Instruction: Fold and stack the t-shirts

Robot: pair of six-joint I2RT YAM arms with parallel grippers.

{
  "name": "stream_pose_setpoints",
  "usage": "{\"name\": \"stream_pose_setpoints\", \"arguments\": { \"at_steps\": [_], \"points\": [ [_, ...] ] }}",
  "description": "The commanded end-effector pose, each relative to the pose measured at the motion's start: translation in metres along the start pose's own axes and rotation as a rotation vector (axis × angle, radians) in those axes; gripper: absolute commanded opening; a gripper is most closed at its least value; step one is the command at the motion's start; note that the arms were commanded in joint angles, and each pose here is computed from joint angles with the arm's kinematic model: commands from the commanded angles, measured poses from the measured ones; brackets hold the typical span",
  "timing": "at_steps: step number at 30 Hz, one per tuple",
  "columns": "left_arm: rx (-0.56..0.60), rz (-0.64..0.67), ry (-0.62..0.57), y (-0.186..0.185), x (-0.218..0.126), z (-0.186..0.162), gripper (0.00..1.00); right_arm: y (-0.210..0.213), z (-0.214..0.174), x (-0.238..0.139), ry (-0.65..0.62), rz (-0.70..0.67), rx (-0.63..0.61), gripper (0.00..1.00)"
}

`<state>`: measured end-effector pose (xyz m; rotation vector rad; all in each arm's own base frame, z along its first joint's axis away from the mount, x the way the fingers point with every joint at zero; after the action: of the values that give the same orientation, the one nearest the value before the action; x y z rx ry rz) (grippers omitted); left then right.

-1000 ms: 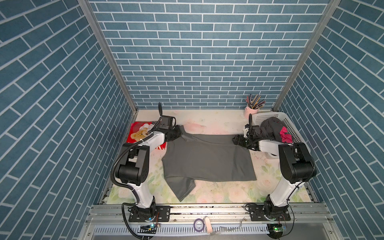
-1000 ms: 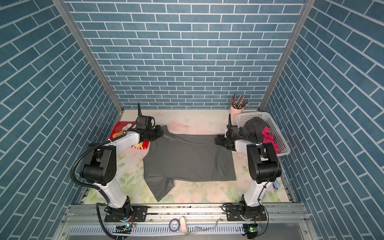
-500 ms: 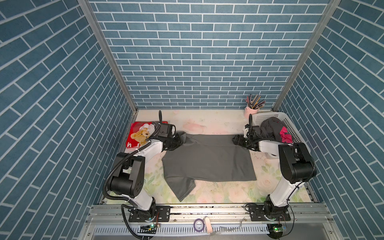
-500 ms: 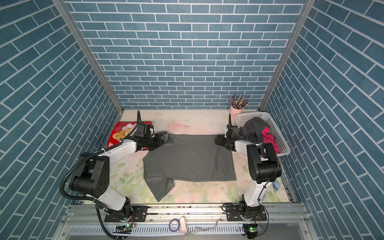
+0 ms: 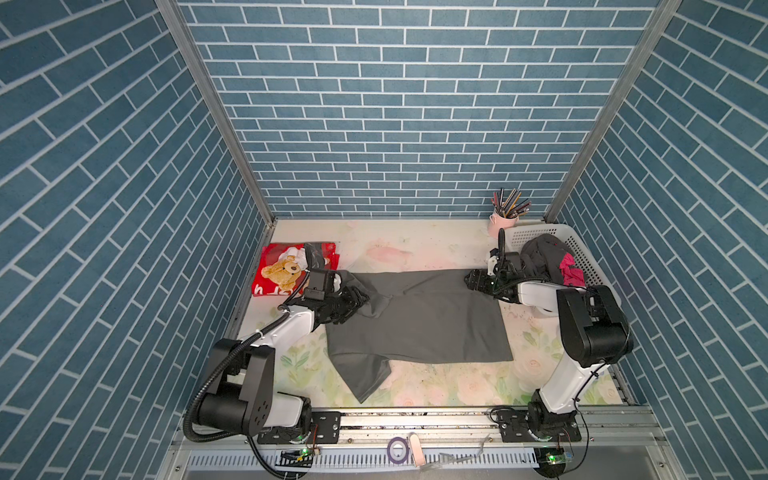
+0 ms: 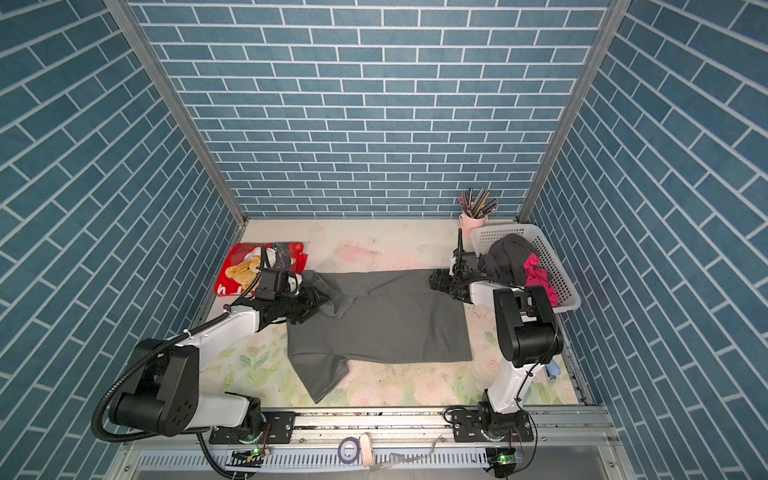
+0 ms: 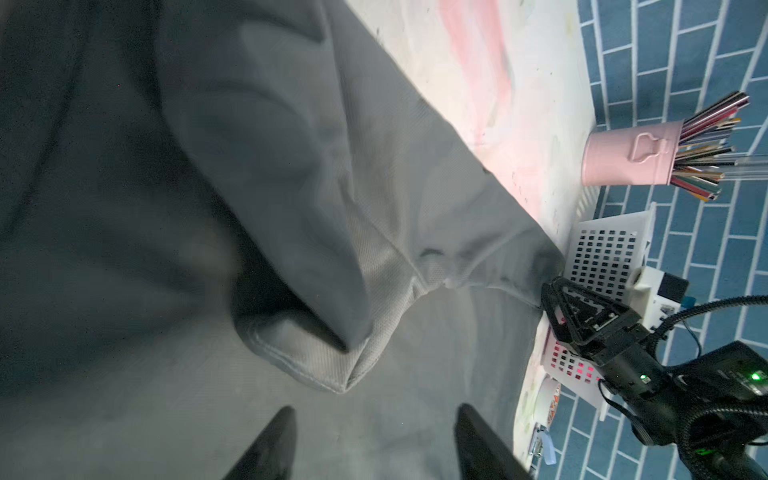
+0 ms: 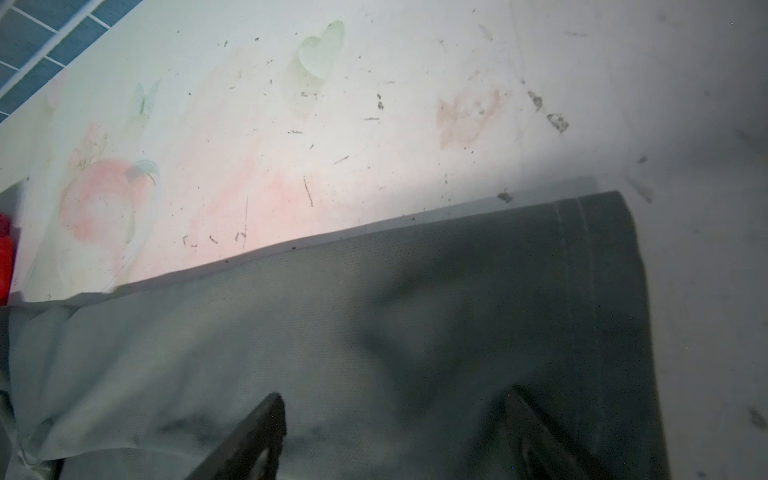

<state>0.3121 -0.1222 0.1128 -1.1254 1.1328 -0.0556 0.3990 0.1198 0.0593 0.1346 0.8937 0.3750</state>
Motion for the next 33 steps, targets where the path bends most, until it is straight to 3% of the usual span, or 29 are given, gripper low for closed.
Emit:
{"name": "stream_pose_setpoints", "arguments": {
  "at_steps": [1, 5, 11, 14, 22, 27, 29, 30, 33],
  "points": [
    [0.062, 0.013, -0.038, -0.016, -0.009, 0.017, 0.75, -0.008, -0.072, 0.01, 0.247, -0.011, 0.072, 0.84],
    [0.159, 0.148, -0.118, -0.021, -0.003, 0.046, 0.77, -0.008, -0.072, 0.01, 0.247, -0.01, 0.071, 0.84],
    [0.156, 0.23, -0.114, -0.005, 0.025, 0.063, 0.77, -0.007, -0.069, 0.008, 0.244, -0.006, 0.068, 0.84],
    [0.176, 0.321, -0.17, 0.01, 0.027, 0.075, 0.77, -0.007, -0.069, 0.006, 0.243, -0.011, 0.062, 0.84],
    [0.129, 0.308, -0.173, 0.021, 0.05, 0.085, 0.73, -0.007, -0.07, 0.008, 0.249, -0.007, 0.061, 0.84],
    [0.138, 0.323, -0.246, 0.018, 0.056, 0.111, 0.5, -0.008, -0.071, 0.008, 0.251, -0.01, 0.058, 0.84],
    [0.148, 0.311, -0.27, 0.012, 0.056, 0.121, 0.21, -0.009, -0.073, 0.008, 0.253, -0.013, 0.062, 0.84],
    [0.152, 0.307, -0.278, 0.009, 0.056, 0.124, 0.13, -0.01, -0.073, 0.007, 0.252, -0.014, 0.064, 0.84],
    [0.175, 0.31, -0.296, 0.001, 0.055, 0.133, 0.02, -0.013, -0.076, 0.007, 0.252, -0.01, 0.074, 0.84]
  ]
}}
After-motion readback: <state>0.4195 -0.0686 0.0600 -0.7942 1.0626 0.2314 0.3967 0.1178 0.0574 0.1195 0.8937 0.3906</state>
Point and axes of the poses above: each gripper's point midway between its finger pads, its own x axis out along the fingers, its own y axis along the line the jaws close on, z = x × y, the point moved 3 cm from there along -x, back along the fingers, and after that the axes turned 15 degrees about -x, right-handed, at the moved point
